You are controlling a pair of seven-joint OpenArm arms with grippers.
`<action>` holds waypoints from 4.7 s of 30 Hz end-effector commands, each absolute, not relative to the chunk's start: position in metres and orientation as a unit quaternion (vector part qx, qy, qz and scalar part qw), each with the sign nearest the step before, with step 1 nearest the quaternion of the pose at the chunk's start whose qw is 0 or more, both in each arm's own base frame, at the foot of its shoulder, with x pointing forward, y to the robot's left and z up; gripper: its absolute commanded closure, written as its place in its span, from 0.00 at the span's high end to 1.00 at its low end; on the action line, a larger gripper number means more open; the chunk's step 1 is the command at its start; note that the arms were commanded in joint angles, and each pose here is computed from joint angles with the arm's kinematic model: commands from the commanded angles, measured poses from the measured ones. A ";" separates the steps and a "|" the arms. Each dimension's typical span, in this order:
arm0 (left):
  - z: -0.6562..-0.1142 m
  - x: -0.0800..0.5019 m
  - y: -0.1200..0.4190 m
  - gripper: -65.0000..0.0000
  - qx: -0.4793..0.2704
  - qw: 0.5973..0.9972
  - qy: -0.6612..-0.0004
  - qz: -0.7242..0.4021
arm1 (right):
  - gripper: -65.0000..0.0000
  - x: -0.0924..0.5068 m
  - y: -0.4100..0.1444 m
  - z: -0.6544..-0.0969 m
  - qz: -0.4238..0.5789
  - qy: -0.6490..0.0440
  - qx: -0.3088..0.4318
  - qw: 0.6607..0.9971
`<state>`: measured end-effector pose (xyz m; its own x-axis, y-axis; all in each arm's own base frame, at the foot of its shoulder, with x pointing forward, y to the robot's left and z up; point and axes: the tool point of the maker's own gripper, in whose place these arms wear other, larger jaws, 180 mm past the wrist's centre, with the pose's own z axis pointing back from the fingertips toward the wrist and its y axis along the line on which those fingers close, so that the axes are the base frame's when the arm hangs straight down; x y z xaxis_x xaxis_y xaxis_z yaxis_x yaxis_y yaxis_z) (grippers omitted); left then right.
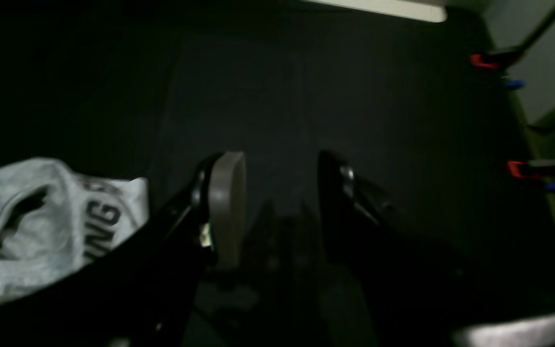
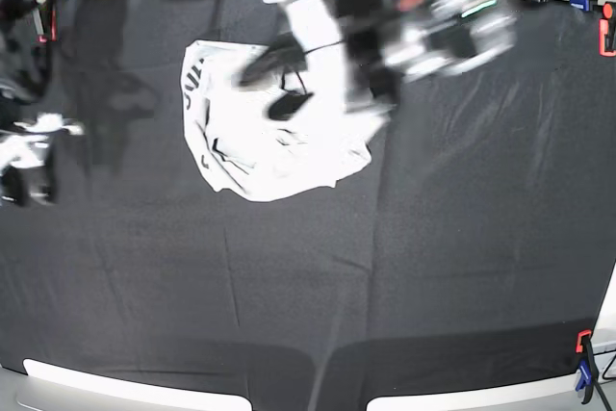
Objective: Layout the t-shirt on the table in an organized manner, then fold the t-shirt properly
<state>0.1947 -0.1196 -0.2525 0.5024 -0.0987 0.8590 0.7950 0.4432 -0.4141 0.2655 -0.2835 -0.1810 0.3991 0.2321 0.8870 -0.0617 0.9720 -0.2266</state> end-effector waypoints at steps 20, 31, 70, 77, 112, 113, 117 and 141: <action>-0.369 0.177 -0.057 0.41 -0.215 0.865 -0.271 -0.364 | 0.37 0.261 -0.113 -0.263 0.274 -0.446 0.159 0.837; -0.377 0.179 -0.039 0.41 -0.192 0.876 -0.264 -0.355 | 0.37 0.310 -0.015 -0.325 0.297 -0.408 0.248 0.827; -0.299 0.243 0.013 0.41 -0.022 0.865 -0.435 -0.249 | 0.37 0.315 0.000 -0.221 0.266 -0.471 0.443 0.715; -0.286 0.237 -0.022 0.41 -0.121 0.839 -0.459 -0.266 | 0.37 0.301 -0.093 -0.210 0.229 -0.531 0.319 0.751; -0.412 0.208 -0.022 0.41 -0.086 0.903 -0.286 -0.308 | 0.37 0.302 -0.151 -0.267 0.213 -0.496 0.150 0.828; -0.414 0.209 -0.014 0.41 -0.076 0.907 -0.284 -0.302 | 0.37 0.304 -0.145 -0.267 0.219 -0.498 0.157 0.825; -0.419 0.211 0.004 0.41 -0.055 0.914 -0.281 -0.287 | 0.37 0.314 -0.131 -0.281 0.237 -0.478 0.166 0.830; -0.410 0.273 0.020 0.41 0.004 0.892 -0.364 -0.268 | 0.37 0.323 -0.160 -0.414 0.179 -0.284 0.187 0.923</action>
<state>0.2625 0.0171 -0.4197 0.6088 -0.4927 0.6218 0.4996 0.8469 0.1819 0.3218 -0.1512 -0.4165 0.7749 0.1890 0.6032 -0.4270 0.8602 0.2789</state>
